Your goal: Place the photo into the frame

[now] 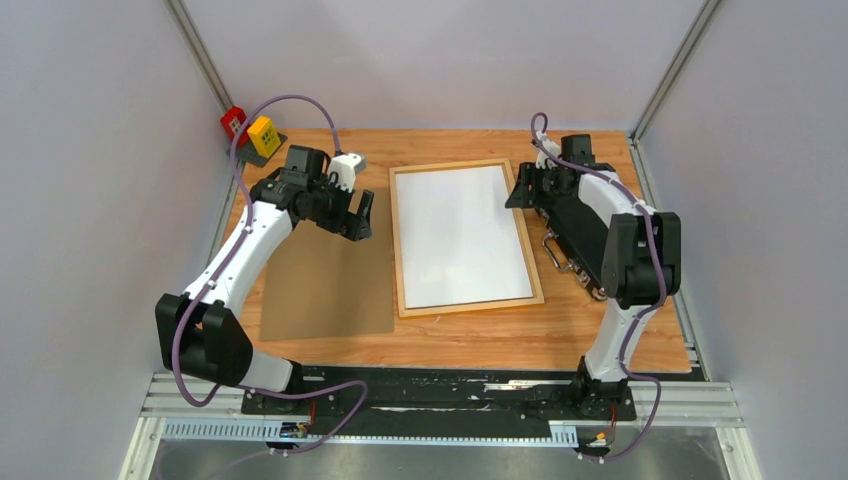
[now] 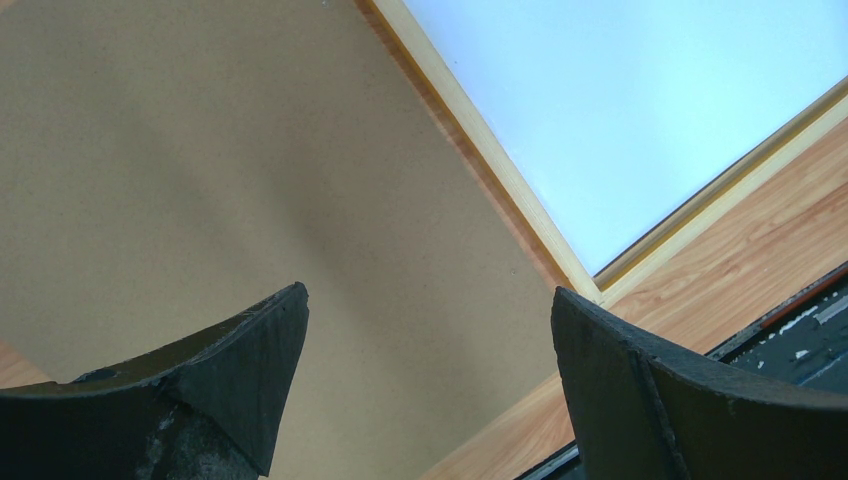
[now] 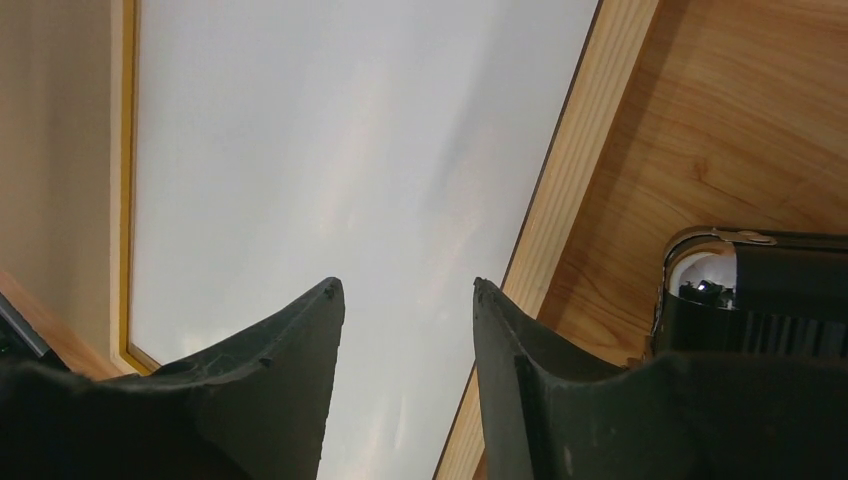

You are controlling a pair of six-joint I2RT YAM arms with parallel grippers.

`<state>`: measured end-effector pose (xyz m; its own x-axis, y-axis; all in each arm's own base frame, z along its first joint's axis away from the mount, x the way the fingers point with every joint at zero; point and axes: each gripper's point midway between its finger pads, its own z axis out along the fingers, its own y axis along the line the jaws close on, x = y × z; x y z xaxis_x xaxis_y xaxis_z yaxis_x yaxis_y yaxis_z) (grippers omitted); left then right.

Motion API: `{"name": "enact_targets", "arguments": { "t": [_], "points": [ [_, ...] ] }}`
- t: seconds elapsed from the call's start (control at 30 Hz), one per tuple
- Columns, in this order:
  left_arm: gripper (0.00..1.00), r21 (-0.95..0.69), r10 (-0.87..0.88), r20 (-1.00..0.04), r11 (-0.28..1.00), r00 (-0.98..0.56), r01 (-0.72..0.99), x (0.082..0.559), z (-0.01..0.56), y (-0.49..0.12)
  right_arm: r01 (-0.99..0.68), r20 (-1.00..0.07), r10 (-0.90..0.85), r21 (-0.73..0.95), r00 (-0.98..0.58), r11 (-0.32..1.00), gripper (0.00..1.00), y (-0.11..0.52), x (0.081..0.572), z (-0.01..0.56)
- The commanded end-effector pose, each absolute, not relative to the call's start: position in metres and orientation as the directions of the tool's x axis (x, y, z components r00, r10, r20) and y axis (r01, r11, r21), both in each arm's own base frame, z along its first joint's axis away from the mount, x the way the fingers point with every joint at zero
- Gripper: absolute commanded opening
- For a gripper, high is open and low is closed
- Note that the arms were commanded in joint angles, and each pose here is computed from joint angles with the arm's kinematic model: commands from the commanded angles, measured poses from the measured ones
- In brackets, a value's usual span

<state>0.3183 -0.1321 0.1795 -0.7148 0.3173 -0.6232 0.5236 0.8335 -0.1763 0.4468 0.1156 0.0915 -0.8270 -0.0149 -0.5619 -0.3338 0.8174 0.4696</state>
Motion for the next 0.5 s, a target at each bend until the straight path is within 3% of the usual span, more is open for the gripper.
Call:
{"name": "enact_targets", "arguments": {
  "t": [0.0,0.47],
  "points": [
    [0.98,-0.159,0.320,-0.662,0.823,-0.678,0.545,0.318,0.192,-0.133,-0.439,-0.664,-0.083,0.390,-0.743,0.810,0.49,0.125,0.448,0.122],
    [0.98,-0.156,0.320,-0.661,0.826,-0.678,0.542,0.319,0.193,-0.132,-0.560,-0.656,-0.267,0.286,-0.706,0.778,0.48,0.191,0.428,0.092]
  ]
}}
